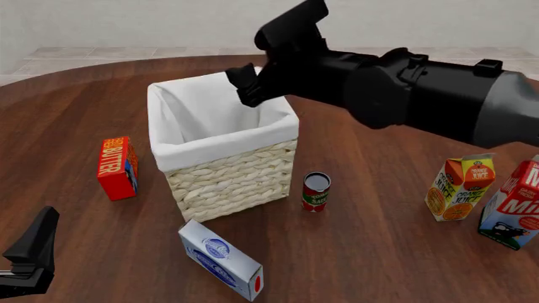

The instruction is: Pick up the alphabet soup and the tomato sauce, and put them in the basket.

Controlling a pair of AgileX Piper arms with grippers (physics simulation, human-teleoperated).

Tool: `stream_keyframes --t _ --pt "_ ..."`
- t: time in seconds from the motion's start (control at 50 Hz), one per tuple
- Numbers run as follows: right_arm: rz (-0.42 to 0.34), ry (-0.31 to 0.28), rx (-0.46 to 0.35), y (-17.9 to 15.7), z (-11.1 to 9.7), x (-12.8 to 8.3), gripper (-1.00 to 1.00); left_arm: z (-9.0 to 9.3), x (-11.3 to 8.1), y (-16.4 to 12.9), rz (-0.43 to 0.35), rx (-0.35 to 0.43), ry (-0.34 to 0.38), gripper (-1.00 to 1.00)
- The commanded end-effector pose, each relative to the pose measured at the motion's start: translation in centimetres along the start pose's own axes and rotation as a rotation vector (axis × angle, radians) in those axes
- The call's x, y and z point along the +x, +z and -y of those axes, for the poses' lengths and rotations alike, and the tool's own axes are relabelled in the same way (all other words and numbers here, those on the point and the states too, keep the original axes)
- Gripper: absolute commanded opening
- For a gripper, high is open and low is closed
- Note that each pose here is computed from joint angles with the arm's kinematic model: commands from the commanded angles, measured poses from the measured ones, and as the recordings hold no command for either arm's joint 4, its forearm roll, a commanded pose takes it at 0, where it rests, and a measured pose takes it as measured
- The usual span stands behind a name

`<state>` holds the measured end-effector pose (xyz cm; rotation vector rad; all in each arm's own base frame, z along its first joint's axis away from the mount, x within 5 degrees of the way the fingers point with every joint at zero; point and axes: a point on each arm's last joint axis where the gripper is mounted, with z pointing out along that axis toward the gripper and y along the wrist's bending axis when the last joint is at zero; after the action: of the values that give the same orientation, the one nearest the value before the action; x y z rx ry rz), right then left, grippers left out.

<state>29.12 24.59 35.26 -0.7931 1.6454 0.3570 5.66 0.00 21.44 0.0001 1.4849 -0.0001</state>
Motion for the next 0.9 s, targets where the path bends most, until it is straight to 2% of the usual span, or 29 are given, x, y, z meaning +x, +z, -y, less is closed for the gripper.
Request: stream_keyframes --t 0.02,0.34,0.9 --pt "0.012 0.004 0.007 -1.7 0.2 0.0 1.0 0.0 0.0 0.0 0.0 0.0 0.0 1.0" --pt "0.026 0.013 0.027 -3.8 0.7 0.2 1.0 0.0 0.0 0.0 0.0 0.0 0.0 1.0" --pt "0.024 0.037 0.067 -6.9 1.6 1.7 1.0 0.0 0.0 0.0 0.0 0.0 0.0 1.0"
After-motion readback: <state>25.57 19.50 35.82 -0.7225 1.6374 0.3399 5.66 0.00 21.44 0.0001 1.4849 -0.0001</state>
